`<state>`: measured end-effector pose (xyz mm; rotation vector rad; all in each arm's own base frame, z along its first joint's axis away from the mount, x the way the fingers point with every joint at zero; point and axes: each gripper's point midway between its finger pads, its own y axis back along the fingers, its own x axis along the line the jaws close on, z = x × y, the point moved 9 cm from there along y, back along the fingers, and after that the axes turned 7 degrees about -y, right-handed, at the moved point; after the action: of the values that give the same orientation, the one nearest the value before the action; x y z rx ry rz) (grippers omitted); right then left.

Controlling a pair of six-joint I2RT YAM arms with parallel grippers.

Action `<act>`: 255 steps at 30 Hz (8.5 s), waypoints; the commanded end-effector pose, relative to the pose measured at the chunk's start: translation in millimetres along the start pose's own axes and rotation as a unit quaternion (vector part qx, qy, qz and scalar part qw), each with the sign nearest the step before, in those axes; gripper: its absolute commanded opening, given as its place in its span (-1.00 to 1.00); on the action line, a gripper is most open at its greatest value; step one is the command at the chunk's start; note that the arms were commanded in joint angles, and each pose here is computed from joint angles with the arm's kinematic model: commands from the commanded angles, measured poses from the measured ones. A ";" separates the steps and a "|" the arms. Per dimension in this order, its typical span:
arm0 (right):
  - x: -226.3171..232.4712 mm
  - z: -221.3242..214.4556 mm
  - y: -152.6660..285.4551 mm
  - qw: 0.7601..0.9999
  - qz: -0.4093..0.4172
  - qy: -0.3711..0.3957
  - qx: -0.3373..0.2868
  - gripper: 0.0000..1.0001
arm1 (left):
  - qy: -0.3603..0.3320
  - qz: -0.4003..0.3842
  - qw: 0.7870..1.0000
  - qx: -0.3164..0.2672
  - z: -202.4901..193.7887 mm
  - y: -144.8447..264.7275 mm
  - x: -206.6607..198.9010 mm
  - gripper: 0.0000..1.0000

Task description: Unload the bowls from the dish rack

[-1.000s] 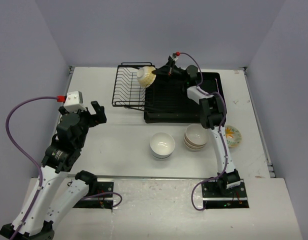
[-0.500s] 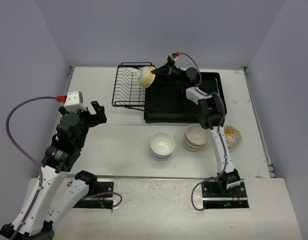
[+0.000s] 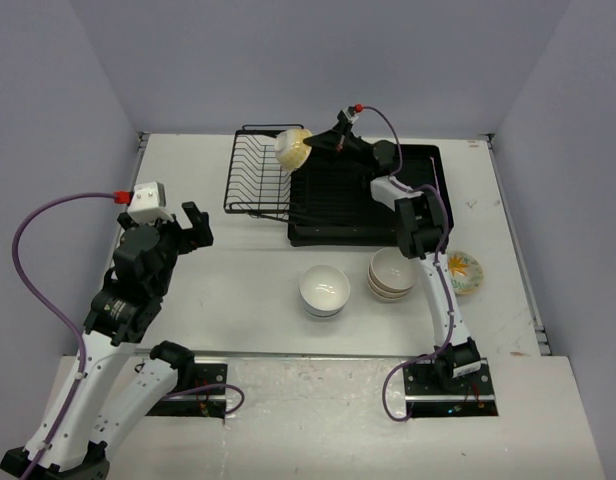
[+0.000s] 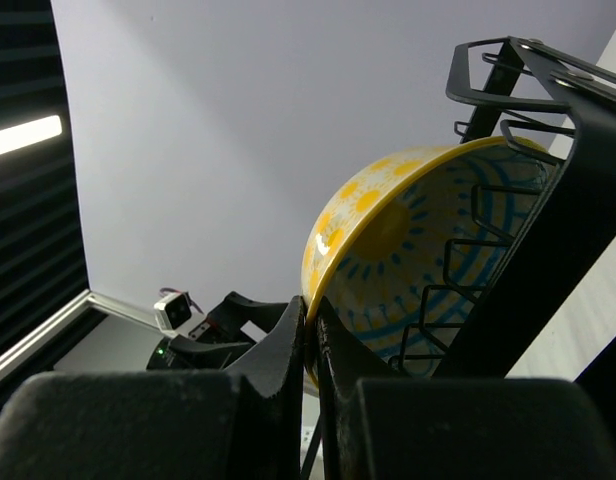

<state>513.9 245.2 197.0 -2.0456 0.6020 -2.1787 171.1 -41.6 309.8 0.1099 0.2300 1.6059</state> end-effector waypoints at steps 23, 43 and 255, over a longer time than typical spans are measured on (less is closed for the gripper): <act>142.0 -51.2 -27.4 0.987 0.137 0.061 0.053 -1.00 | -0.002 0.000 1.000 -0.019 3.9 -0.9 1.6 1.00; 239.2 -116.7 29.5 0.976 0.018 0.218 -0.007 -1.00 | 0.005 0.022 0.999 -0.030 6.2 3.9 7.9 1.00; 262.2 -448.0 296.4 0.557 -0.447 0.548 -0.436 0.98 | 0.045 0.051 0.990 -0.120 -32.4 58.5 43.4 1.00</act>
<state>-3.8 -15.5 330.5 -0.6249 0.9952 -4.5470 101.6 -1.3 284.3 -0.1240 0.1254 1.7462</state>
